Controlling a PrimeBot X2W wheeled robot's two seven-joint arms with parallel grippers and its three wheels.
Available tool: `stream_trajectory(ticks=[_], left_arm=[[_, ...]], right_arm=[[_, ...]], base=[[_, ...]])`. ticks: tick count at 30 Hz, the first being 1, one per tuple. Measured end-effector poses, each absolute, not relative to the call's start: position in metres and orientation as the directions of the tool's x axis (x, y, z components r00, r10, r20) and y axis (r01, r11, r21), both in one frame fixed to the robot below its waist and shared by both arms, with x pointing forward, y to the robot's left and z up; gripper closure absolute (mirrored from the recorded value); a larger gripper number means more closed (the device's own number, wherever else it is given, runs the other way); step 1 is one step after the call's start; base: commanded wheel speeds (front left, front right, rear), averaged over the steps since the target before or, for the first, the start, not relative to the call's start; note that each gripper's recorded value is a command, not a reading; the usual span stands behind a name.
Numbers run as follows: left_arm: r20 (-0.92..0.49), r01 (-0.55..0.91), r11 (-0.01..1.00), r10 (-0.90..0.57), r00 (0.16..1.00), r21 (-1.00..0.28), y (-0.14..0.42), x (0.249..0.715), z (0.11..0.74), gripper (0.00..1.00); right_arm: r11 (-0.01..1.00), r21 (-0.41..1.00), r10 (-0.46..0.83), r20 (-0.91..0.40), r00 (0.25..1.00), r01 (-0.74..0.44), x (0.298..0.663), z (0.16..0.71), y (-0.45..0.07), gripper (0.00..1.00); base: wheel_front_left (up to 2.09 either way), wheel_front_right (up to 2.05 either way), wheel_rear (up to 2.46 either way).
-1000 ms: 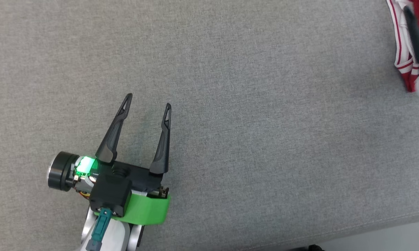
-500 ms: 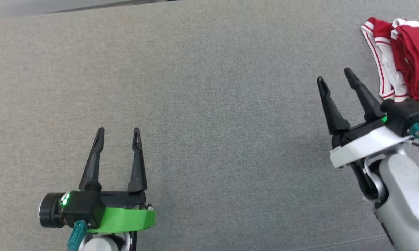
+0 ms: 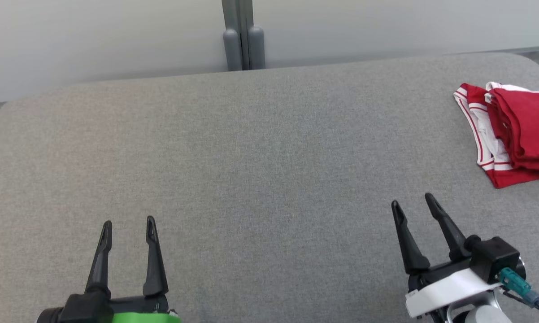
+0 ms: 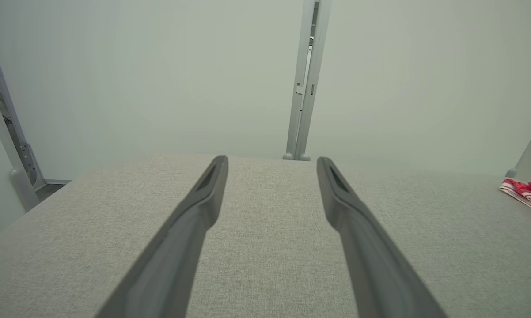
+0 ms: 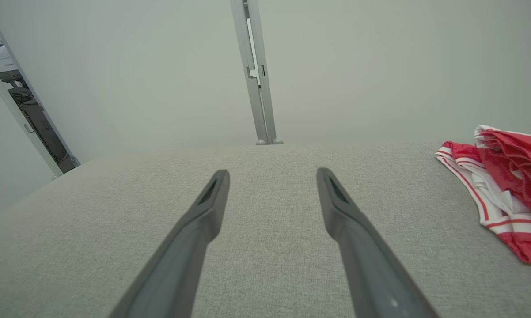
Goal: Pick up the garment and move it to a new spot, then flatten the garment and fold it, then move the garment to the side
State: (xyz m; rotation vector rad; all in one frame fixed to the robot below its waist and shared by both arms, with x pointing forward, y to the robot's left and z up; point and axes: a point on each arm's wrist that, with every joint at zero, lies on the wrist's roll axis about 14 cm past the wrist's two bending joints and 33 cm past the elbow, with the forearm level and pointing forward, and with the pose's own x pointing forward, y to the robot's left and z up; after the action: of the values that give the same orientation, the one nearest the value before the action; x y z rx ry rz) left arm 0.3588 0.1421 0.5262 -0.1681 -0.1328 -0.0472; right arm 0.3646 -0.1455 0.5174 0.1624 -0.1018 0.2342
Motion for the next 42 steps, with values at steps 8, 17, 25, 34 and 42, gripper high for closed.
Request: stream_trajectory(ticks=[8,17,25,34,42], left_arm=[[0.115,0.063,0.988,-0.047,0.992,-0.140,0.147,0.327,0.519,0.00],[0.080,0.070,0.990,-0.060,0.995,-0.126,0.145,0.311,0.507,0.00],[0.064,0.071,0.989,-0.063,0.996,-0.128,0.142,0.309,0.502,0.00],[0.065,0.073,0.989,-0.065,0.996,-0.126,0.142,0.309,0.502,0.00],[0.005,0.064,0.985,-0.064,0.998,-0.160,0.141,0.306,0.485,1.00]], right_arm=[[0.957,0.176,0.217,0.093,0.972,-0.230,0.332,0.507,-0.139,0.00],[0.957,0.206,0.190,0.079,0.979,-0.203,0.316,0.501,-0.142,0.00],[0.954,0.201,0.213,0.072,0.974,-0.223,0.314,0.499,-0.135,0.00],[0.953,0.196,0.220,0.080,0.972,-0.231,0.313,0.501,-0.132,0.00],[0.950,0.237,0.205,0.022,0.979,-0.204,0.307,0.483,-0.135,1.00]], base=[[0.00,0.00,0.00],[0.00,0.00,0.00],[0.00,0.00,0.00],[0.00,0.00,0.00],[0.00,0.00,0.00]])
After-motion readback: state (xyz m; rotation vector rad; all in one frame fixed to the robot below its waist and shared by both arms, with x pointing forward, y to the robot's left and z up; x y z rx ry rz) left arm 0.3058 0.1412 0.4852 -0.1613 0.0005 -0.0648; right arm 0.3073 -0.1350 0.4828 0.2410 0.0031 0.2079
